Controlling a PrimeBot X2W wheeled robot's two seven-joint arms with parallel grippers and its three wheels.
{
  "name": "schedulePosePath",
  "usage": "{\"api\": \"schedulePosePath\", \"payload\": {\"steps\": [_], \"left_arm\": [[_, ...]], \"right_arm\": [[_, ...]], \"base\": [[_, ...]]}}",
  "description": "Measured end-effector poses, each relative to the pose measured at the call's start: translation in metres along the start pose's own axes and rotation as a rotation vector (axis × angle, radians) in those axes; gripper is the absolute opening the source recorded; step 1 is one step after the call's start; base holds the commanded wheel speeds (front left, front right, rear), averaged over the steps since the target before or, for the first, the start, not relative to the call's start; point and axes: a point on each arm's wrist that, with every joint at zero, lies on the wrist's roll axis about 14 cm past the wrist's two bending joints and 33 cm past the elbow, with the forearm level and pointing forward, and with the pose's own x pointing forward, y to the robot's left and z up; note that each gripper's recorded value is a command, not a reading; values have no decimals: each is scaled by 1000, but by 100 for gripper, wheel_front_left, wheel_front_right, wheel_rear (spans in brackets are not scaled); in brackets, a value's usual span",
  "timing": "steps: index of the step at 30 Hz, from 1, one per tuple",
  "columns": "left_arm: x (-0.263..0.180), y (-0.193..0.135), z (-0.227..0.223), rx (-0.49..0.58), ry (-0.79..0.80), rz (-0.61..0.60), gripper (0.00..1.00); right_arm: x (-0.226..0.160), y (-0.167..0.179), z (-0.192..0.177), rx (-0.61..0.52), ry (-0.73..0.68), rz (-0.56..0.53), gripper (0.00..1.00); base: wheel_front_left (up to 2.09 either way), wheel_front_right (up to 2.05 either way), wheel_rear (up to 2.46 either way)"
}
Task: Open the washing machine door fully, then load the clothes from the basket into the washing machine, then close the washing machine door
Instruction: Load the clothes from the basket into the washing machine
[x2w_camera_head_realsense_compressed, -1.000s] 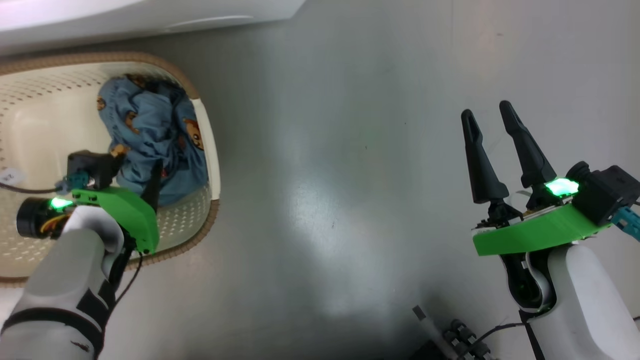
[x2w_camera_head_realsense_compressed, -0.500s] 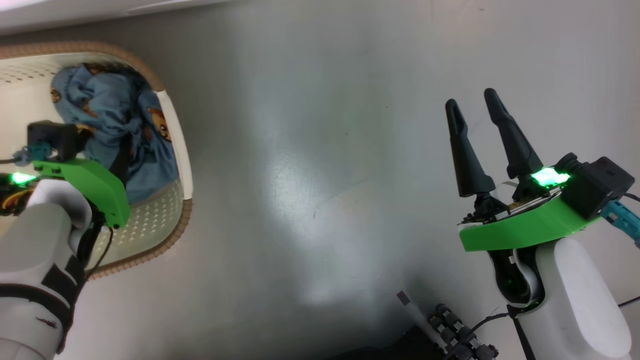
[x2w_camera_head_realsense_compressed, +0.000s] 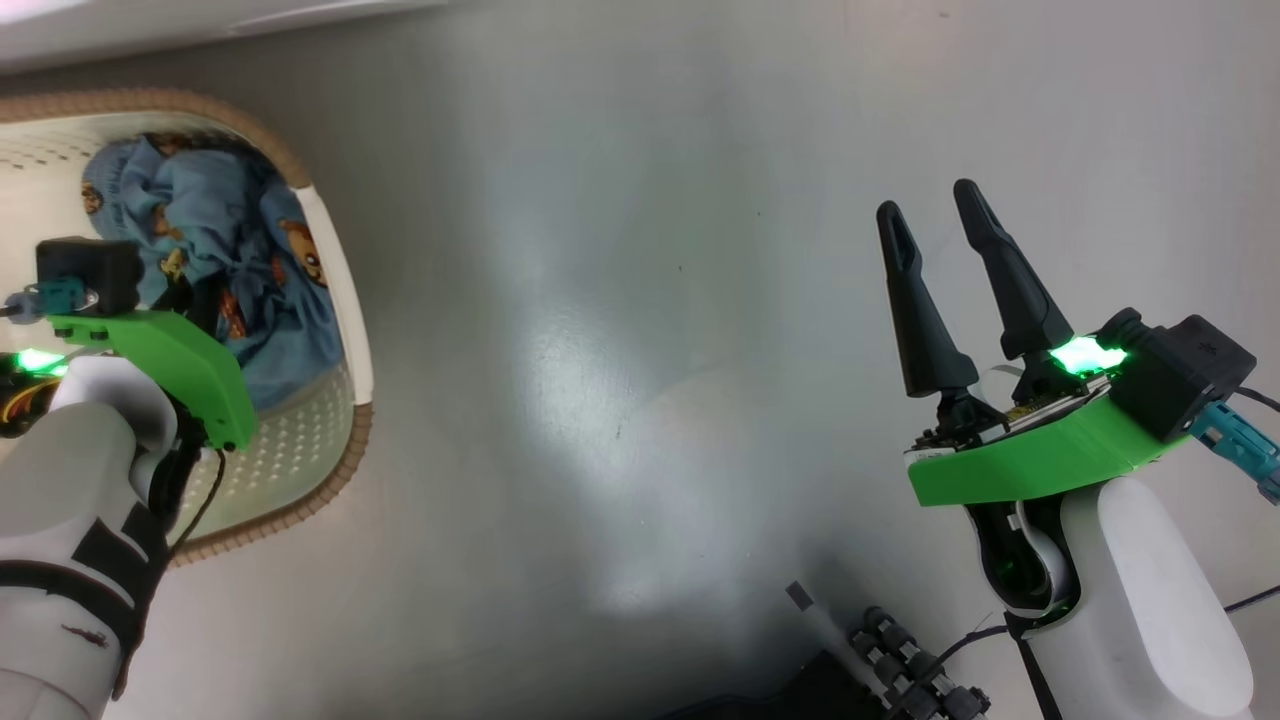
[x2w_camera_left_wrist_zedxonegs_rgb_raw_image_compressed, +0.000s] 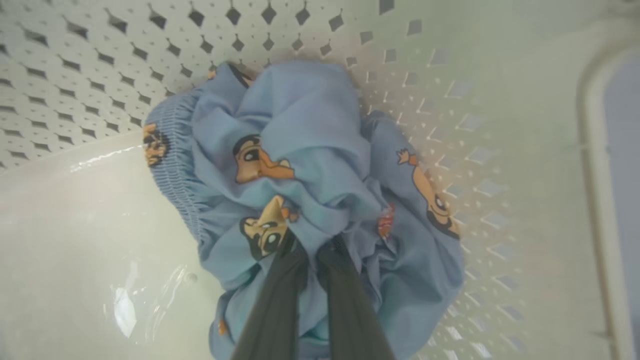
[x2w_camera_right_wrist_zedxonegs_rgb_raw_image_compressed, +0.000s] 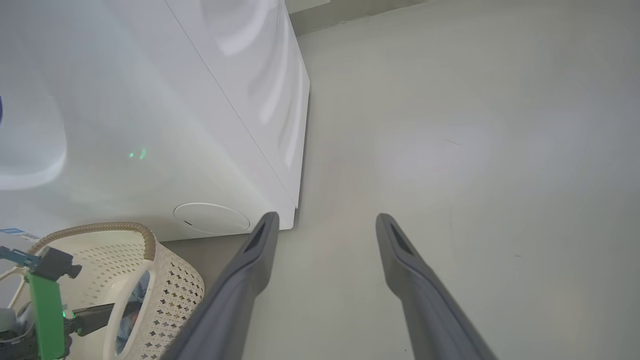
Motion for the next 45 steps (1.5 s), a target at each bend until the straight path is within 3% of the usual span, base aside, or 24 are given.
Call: {"api": "schedulePosePath", "payload": {"steps": [11, 22, 45], "left_arm": [[-25, 16, 54, -144, -158, 68, 0], [-85, 23, 82, -209, -323, 128, 0], [-239, 2, 153, -129, -746, 211, 0]], "right_arm": [[1, 12, 25, 5, -62, 31, 100], [-11, 27, 58, -11, -128, 74, 100], [-73, 44, 99, -25, -209, 112, 100]], "base": [[0, 0, 0], [0, 0, 0], [0, 0, 0]]}}
